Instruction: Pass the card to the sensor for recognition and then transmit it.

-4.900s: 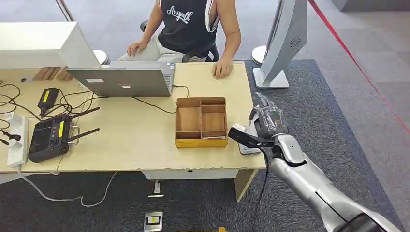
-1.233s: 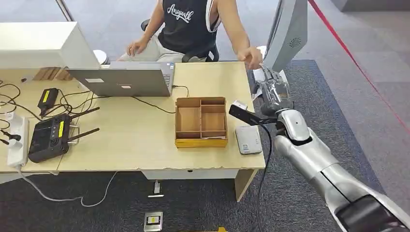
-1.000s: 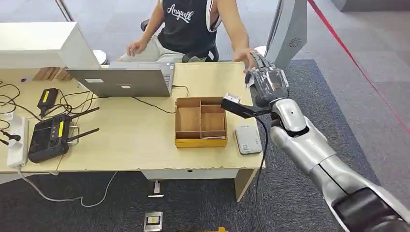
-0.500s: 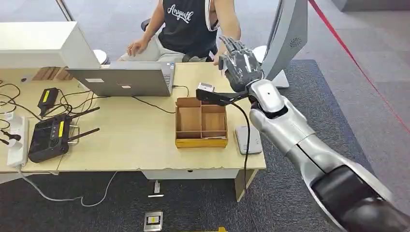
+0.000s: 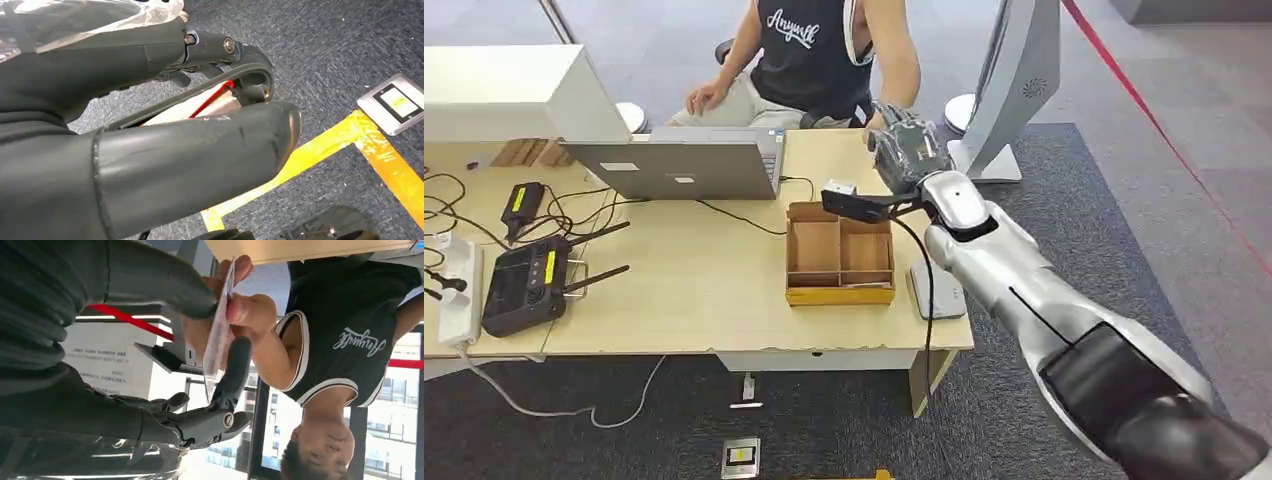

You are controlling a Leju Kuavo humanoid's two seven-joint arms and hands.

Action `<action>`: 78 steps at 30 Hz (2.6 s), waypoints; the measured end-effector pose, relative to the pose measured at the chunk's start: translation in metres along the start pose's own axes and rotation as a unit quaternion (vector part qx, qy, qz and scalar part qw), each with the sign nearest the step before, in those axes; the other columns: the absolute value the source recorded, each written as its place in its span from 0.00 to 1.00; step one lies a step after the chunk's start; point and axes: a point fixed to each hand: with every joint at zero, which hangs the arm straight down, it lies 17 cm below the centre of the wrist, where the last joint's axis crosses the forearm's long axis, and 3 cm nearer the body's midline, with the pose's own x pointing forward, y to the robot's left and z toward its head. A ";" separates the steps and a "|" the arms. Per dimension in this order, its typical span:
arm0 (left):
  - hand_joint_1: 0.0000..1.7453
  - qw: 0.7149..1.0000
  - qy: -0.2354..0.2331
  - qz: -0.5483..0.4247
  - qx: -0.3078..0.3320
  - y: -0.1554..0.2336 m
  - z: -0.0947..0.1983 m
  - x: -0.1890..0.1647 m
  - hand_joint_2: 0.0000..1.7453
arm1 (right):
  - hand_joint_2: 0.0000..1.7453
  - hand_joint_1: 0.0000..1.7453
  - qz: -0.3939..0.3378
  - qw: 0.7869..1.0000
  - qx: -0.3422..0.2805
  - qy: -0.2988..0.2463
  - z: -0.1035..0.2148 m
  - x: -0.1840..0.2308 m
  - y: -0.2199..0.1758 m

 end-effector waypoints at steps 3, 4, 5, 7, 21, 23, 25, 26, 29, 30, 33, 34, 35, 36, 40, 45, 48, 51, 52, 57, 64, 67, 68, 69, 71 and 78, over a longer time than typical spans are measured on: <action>0.00 1.000 0.000 0.000 0.000 0.000 0.000 0.000 0.00 | 0.00 0.00 0.001 1.000 -0.001 0.000 0.000 0.001 0.002; 0.00 1.000 0.000 0.000 0.000 0.000 0.000 0.000 0.00 | 0.00 0.00 0.002 1.000 -0.001 0.001 0.001 0.001 0.003; 0.00 1.000 0.000 0.000 0.000 0.000 0.000 0.000 0.00 | 0.00 0.00 0.002 1.000 0.000 0.001 0.001 0.001 0.004; 0.00 1.000 0.000 -0.001 0.000 0.000 0.000 0.000 0.00 | 0.00 0.00 0.000 1.000 0.000 0.003 0.001 0.000 0.005; 0.00 1.000 0.004 0.005 0.004 0.001 0.000 -0.002 0.00 | 0.00 0.00 -0.105 0.994 -0.025 0.012 -0.001 -0.002 -0.005; 0.00 1.000 0.007 0.009 0.004 0.001 0.000 -0.003 0.00 | 0.00 0.00 -0.146 0.989 -0.019 0.013 0.000 0.002 -0.005; 0.00 1.000 0.008 0.013 0.003 0.001 0.000 -0.004 0.00 | 0.00 0.00 -0.187 0.982 -0.010 0.012 0.003 0.008 -0.002; 0.00 1.000 0.008 0.014 0.003 0.000 0.000 -0.004 0.00 | 0.00 0.00 -0.198 0.980 -0.007 0.011 0.005 0.010 -0.001; 0.00 1.000 0.009 0.020 0.005 0.000 0.001 -0.005 0.00 | 0.00 0.00 -0.222 0.975 -0.006 0.004 0.012 0.016 -0.001; 0.00 1.000 0.010 0.022 0.006 0.000 0.001 -0.005 0.00 | 0.00 0.00 -0.228 0.974 -0.004 0.004 0.016 0.016 0.001; 0.00 0.999 0.014 0.029 0.010 0.000 0.002 -0.006 0.00 | 0.00 0.00 -0.240 0.971 0.002 -0.005 0.030 0.021 0.007; 0.00 0.999 0.015 0.030 0.011 0.000 0.002 -0.006 0.00 | 0.00 0.00 -0.243 0.970 0.004 -0.009 0.035 0.023 0.009; 0.00 0.999 0.016 0.033 0.012 0.001 0.001 -0.006 0.00 | 0.00 0.00 -0.244 0.970 0.006 -0.012 0.040 0.024 0.011; 0.00 0.999 0.018 0.036 0.013 0.001 0.001 -0.007 0.00 | 0.00 0.00 -0.243 0.970 0.007 -0.017 0.046 0.026 0.013; 0.00 0.999 0.021 0.042 0.016 0.001 0.002 -0.007 0.00 | 0.00 0.00 -0.225 0.974 0.013 -0.032 0.067 0.032 0.018; 0.00 0.999 0.021 0.043 0.016 0.001 0.002 -0.007 0.00 | 1.00 0.00 -0.215 0.975 0.026 -0.050 0.092 0.041 0.027; 0.00 0.999 0.021 0.043 0.016 0.001 0.002 -0.007 0.00 | 1.00 0.00 -0.218 0.973 0.040 -0.058 0.109 0.049 0.037; 0.00 0.999 0.022 0.042 0.016 0.001 0.002 -0.007 0.00 | 1.00 0.00 -0.227 0.970 0.055 -0.066 0.124 0.059 0.047; 0.00 0.999 0.021 0.041 0.016 0.001 0.002 -0.007 0.00 | 1.00 0.00 -0.233 0.968 0.062 -0.068 0.129 0.063 0.051; 0.00 0.999 0.020 0.040 0.015 0.001 0.002 -0.006 0.00 | 1.00 0.00 -0.247 0.961 0.095 -0.084 0.148 0.084 0.072; 0.00 0.999 0.022 0.041 0.014 0.000 0.002 -0.006 0.00 | 1.00 0.00 -0.246 0.958 0.105 -0.102 0.160 0.107 0.080; 0.00 0.999 0.024 0.041 0.013 0.000 0.002 -0.007 0.00 | 1.00 0.00 -0.243 0.958 0.106 -0.106 0.161 0.115 0.082; 0.00 0.999 0.025 0.041 0.013 0.000 0.002 -0.007 0.00 | 1.00 0.00 -0.242 0.959 0.106 -0.107 0.162 0.117 0.083; 0.00 0.999 0.025 0.042 0.013 0.000 0.002 -0.007 0.00 | 1.00 0.00 -0.241 0.959 0.106 -0.107 0.162 0.119 0.083; 0.00 0.999 0.028 0.044 0.014 0.001 0.001 -0.008 0.00 | 1.00 0.00 -0.234 0.960 0.106 -0.108 0.163 0.122 0.086; 0.00 0.999 0.028 0.043 0.012 0.000 0.001 -0.008 0.00 | 1.00 0.00 -0.220 0.966 0.099 -0.096 0.158 0.117 0.089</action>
